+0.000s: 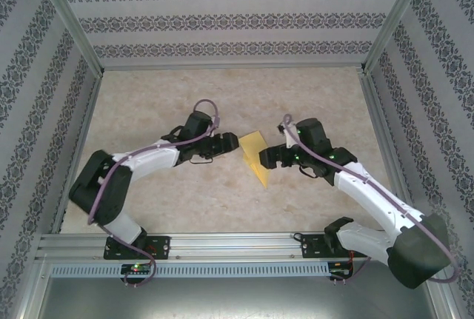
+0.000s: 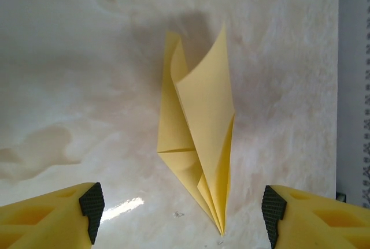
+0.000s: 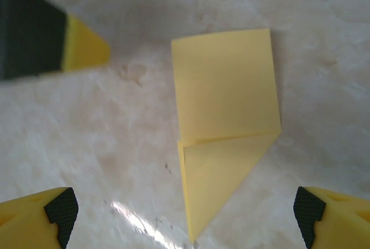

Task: Fold a paper plane with a square sheet of paper (fold left side to right side)
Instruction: Turn over the paper at the center of the table, then fold the wing for the fifth time at the center of the table.

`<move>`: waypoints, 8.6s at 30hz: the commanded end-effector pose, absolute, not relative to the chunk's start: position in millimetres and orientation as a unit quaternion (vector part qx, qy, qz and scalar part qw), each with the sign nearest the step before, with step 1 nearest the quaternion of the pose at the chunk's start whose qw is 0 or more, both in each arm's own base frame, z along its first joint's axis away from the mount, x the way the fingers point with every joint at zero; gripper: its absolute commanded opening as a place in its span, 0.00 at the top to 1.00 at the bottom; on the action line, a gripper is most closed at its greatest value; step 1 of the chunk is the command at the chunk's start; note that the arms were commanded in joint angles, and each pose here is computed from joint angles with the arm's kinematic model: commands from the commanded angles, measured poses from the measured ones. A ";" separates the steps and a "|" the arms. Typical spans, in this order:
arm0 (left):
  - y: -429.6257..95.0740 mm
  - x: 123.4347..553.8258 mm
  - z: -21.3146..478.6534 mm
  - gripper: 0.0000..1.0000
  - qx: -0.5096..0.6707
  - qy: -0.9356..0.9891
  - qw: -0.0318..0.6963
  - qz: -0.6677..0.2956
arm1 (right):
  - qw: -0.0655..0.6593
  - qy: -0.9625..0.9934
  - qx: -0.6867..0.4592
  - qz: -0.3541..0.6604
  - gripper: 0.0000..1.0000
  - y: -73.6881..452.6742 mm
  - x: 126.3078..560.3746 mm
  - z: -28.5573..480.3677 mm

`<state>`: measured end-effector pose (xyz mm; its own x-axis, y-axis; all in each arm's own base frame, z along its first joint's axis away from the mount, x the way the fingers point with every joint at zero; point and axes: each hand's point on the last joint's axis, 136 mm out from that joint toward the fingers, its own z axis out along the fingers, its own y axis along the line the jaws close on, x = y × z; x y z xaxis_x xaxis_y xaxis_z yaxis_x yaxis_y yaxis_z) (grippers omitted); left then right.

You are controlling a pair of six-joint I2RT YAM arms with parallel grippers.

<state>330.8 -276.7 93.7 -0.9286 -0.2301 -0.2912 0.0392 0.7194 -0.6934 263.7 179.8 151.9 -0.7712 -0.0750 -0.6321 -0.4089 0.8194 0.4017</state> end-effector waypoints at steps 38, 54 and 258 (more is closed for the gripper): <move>-297.4 318.2 117.4 1.00 0.115 0.833 0.223 -0.494 | 0.269 0.786 -0.115 0.544 0.22 211.4 325.6 148.6; -298.3 313.6 132.2 1.00 0.134 0.817 0.231 -0.512 | 0.232 0.765 -0.125 0.588 0.34 222.7 330.8 113.3; -377.5 303.4 47.8 0.94 0.073 0.922 0.084 -0.372 | 0.096 0.905 0.114 0.398 0.19 201.3 389.3 28.2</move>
